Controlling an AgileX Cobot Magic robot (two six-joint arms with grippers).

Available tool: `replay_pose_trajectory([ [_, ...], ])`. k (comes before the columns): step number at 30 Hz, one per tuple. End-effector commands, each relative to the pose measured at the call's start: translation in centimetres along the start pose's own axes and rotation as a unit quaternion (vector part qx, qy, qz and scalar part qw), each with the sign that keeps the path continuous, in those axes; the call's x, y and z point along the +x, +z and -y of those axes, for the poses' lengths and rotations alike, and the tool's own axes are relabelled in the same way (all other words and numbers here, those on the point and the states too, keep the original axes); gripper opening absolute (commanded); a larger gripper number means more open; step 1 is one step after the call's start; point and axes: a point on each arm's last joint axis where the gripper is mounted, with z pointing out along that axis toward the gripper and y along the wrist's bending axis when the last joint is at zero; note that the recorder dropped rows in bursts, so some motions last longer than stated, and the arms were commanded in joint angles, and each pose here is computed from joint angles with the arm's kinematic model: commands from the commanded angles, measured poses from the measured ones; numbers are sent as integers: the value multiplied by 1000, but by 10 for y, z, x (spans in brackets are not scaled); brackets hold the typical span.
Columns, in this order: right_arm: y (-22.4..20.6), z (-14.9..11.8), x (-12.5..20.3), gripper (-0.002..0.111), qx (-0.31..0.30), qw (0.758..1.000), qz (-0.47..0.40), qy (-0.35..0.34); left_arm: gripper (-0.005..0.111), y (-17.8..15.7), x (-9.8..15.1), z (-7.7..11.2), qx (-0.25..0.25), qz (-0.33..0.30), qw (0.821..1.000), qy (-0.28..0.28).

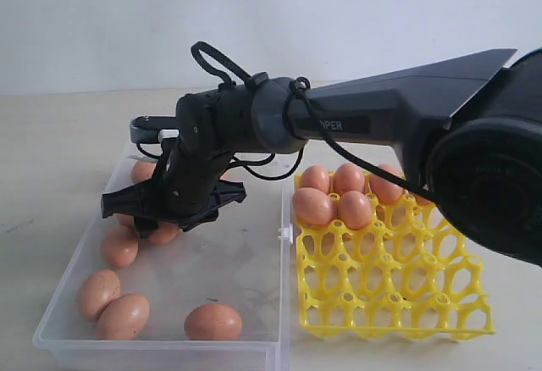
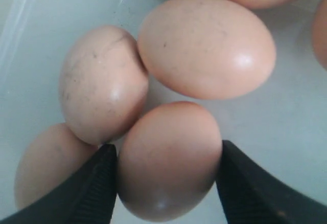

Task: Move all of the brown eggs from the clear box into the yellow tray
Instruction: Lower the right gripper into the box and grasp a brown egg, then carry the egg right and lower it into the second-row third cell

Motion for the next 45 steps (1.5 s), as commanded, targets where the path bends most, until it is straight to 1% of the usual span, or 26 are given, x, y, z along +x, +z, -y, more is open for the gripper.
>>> replay_pose_trajectory([
  [1, -19, -3, -9, 0, 13, 998, 37, -42, 0, -1, -2, 0, 2, 10, 1000, -3],
  [4, -37, 1, -13, 0, 31, 989, 100, -102, 0, -1, -2, 0, 2, 10, 1000, -3],
  [5, -44, -1, -11, 0, 28, 984, 128, -122, 0, -1, -2, 0, 2, 10, 1000, -3],
  [7, -60, 0, -4, 0, 6, 975, 179, -134, 0, -1, -2, 0, 2, 10, 1000, -3],
  [8, -72, 1, 2, 0, -13, 969, 211, -131, 0, -1, -2, 0, 2, 10, 1000, -3],
  [10, -90, 6, 14, 0, -32, 959, 250, -133, 0, -1, -2, 0, 2, 10, 1000, -3],
  [13, -115, 26, 32, 0, -19, 943, 281, -176, 0, -1, -2, 0, 2, 10, 1000, -3],
  [14, -124, 37, 40, 0, 0, 938, 280, -207, 0, -1, -2, 0, 2, 10, 1000, -3],
  [16, -134, 55, 49, 0, 28, 930, 277, -239, 0, -1, -2, 0, 2, 10, 1000, -3],
  [18, -146, 75, 61, 0, 51, 929, 275, -244, 0, -1, -2, 0, 2, 10, 1000, -3],
  [24, -170, 124, 93, 0, 99, 922, 316, -200, 0, -1, -2, 0, 2, 10, 1000, -3],
  [29, -170, 156, 115, 0, 132, 924, 321, -162, 0, -1, -2, 0, 2, 10, 1000, -3],
  [33, -162, 171, 128, 0, 148, 929, 305, -149, 0, -1, -2, 0, 2, 10, 1000, -3],
  [36, -159, 180, 129, 0, 161, 931, 298, -132, 0, -1, -2, 0, 2, 10, 1000, -3],
  [39, -155, 190, 130, 0, 186, 933, 292, -101, 0, -1, -2, 0, 2, 10, 1000, -3],
  [45, -144, 194, 132, 0, 194, 938, 270, -100, 0, -1, -2, 0, 2, 10, 1000, -3],
])
